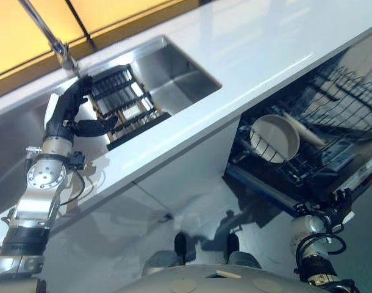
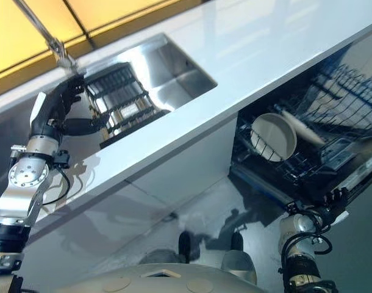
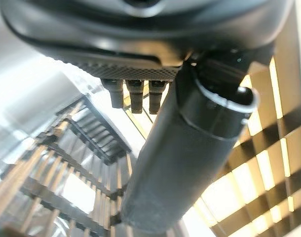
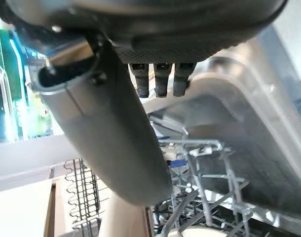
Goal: Pick up plates and place into dishwasher.
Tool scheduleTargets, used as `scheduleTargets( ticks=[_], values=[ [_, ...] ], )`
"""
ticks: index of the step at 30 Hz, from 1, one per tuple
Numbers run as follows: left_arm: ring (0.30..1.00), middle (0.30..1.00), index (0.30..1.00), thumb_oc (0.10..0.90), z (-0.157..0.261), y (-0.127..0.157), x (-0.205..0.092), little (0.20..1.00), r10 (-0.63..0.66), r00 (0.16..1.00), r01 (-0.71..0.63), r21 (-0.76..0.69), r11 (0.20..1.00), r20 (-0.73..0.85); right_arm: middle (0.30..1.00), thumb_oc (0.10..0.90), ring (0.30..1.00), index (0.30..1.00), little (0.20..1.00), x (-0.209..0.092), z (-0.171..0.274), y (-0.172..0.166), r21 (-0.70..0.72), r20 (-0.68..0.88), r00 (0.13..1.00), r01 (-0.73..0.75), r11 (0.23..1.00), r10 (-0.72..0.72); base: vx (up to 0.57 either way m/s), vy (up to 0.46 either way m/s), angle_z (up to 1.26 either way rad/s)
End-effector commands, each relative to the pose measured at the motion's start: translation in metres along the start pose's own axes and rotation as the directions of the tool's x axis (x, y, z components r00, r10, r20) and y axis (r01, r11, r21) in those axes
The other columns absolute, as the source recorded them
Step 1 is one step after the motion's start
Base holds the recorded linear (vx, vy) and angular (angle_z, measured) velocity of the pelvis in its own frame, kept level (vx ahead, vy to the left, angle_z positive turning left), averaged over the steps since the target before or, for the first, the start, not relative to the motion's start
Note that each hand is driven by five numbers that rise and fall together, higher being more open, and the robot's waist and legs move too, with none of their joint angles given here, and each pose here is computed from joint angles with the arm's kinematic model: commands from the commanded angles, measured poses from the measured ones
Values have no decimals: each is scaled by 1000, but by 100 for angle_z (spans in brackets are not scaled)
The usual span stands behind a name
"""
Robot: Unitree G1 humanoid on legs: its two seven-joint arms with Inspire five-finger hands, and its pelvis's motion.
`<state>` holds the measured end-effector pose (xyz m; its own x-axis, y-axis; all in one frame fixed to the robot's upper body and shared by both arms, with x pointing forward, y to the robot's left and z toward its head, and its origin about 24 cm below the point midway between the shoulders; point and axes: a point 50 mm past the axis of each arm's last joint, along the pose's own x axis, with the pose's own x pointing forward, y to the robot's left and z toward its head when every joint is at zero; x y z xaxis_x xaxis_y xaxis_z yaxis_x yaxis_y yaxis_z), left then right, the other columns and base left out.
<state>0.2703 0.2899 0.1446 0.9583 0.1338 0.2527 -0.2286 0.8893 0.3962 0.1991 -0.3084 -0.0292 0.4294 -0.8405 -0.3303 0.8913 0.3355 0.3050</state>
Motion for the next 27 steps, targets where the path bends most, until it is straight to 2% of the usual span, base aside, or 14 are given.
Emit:
scheduleTargets(
  ticks=[1,4,12,15,17,22,27],
  values=[
    [900,900,900,800,86,17,23,900,71,915,-79,5,997,397,900,800,900,900,900,3,39,57,203,132,963,-257,945,234,-98,-4,11],
    [900,900,900,800,91,13,24,900,81,901,-86,-6,996,427,900,800,900,900,900,-1,39,70,224,135,936,-347,911,324,-105,13,16],
    [900,900,900,800,101,5,26,900,98,881,-103,-14,995,462,900,800,900,900,900,-24,32,108,230,132,742,-668,708,658,-49,32,4],
    [900,900,900,800,101,5,26,900,96,882,-98,-18,995,462,900,800,900,900,900,-34,35,121,241,153,633,-769,592,759,13,34,1],
    [900,900,900,800,99,6,26,900,94,886,-96,-19,995,455,900,800,900,900,900,-46,39,135,278,167,527,-836,473,833,40,39,4],
    [900,900,900,800,94,7,27,900,82,897,-82,-19,996,435,900,800,900,900,900,-78,58,167,355,261,317,-910,215,912,75,38,2],
    [900,900,900,800,88,2,32,900,52,914,-48,-18,999,403,900,800,900,900,900,-122,95,206,280,406,191,-957,77,893,105,39,2]
  ],
)
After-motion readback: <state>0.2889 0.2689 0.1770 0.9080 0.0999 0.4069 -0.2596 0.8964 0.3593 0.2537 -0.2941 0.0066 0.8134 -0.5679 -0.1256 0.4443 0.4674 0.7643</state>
